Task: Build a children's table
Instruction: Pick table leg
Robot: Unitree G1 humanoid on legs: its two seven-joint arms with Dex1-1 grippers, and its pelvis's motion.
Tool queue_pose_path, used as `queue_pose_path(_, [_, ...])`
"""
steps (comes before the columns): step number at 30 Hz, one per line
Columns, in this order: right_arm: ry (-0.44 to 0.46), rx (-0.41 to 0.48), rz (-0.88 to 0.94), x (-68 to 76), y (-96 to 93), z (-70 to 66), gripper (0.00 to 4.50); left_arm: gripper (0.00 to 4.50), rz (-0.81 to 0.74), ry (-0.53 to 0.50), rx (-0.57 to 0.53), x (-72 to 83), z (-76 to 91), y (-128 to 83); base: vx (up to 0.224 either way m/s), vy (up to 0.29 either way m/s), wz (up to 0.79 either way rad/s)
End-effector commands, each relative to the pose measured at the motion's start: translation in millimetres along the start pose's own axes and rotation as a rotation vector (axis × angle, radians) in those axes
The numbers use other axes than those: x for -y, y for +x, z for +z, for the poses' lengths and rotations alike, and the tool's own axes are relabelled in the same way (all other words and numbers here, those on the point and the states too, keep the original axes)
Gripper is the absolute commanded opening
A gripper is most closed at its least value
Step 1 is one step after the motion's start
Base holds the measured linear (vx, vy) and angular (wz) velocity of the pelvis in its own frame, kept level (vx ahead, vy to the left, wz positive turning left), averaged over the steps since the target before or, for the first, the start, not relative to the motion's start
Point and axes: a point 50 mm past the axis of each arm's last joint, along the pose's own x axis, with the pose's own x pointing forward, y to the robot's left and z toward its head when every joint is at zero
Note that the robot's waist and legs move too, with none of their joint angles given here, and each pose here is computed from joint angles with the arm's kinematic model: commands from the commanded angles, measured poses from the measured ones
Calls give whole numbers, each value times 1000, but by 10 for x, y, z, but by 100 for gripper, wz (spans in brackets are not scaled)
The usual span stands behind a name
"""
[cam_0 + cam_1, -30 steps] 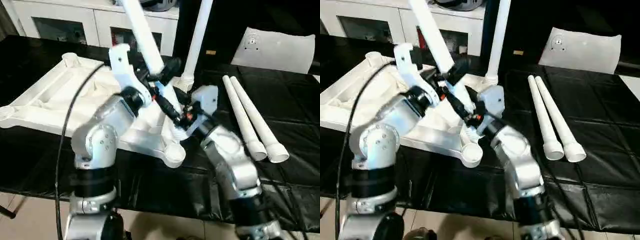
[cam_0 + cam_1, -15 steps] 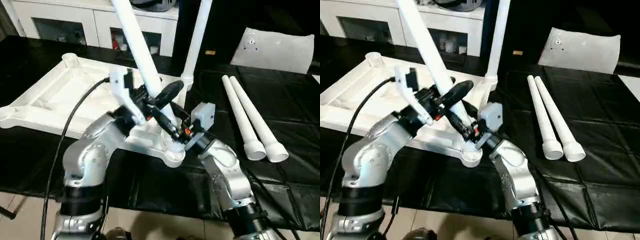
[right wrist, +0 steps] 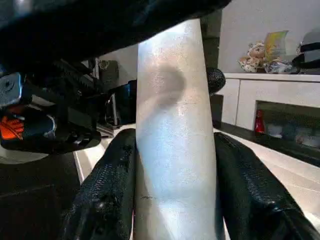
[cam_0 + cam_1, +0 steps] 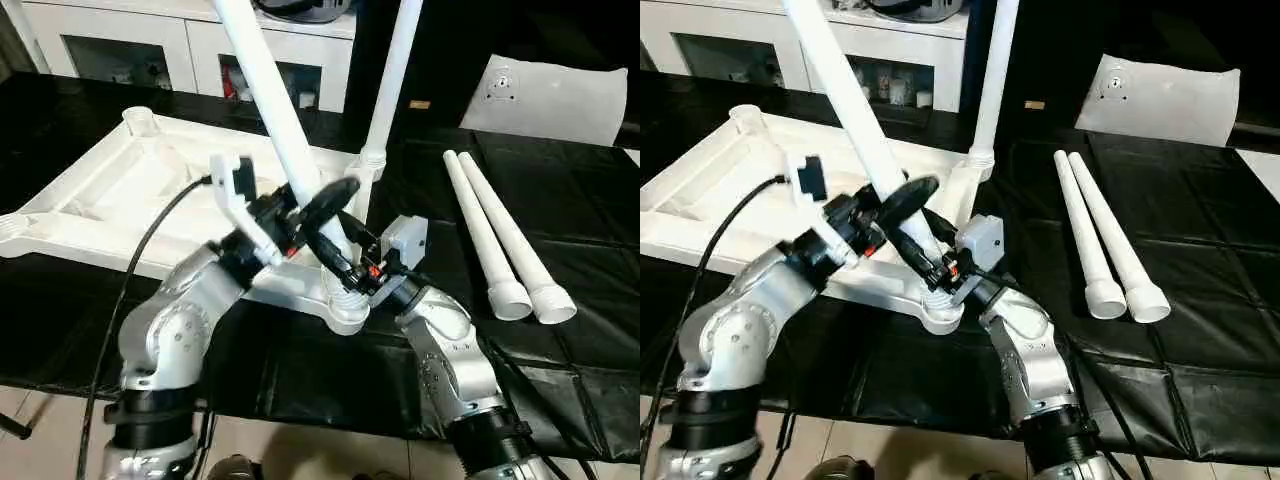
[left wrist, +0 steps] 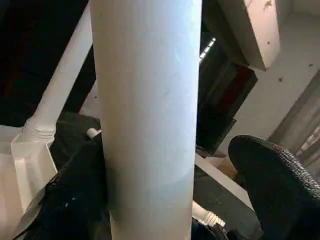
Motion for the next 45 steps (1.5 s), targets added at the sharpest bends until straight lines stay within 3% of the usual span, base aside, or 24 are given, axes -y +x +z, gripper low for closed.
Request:
queue_pose_path(1, [-6,9,-27,58,-21,18,185,369,-88,48,-58,60,-84,16,0,0,0])
queue_pose_path(4, [-15,4,-17,51,-35,9,185,366,-74,89,-89,-22,-101,-25,0,0,0])
queue_pose_path(9, [-36,-6,-1,53,-54,-1,185,320,-98,124,-104,-62,-102,-61,0,0,0])
queue_pose_path(23, [-53,-14,17,40,-54,-19,185,208,-92,120,-109,-102,-141,-79,0,0,0])
queue_pose_path(33, [-82,-18,25,51,-51,0,185,193,-100,-39,-32,-60,-18,-16,0,0,0])
queue_pose_path(42, [-101,-35,54,50,-17,19,185,189,-48,-29,-4,-83,100,67,0,0,0])
queue_pose_path(45, [-87,-64,84,46,-5,22,254,189,1,-6,5,-127,157,89,0,0,0])
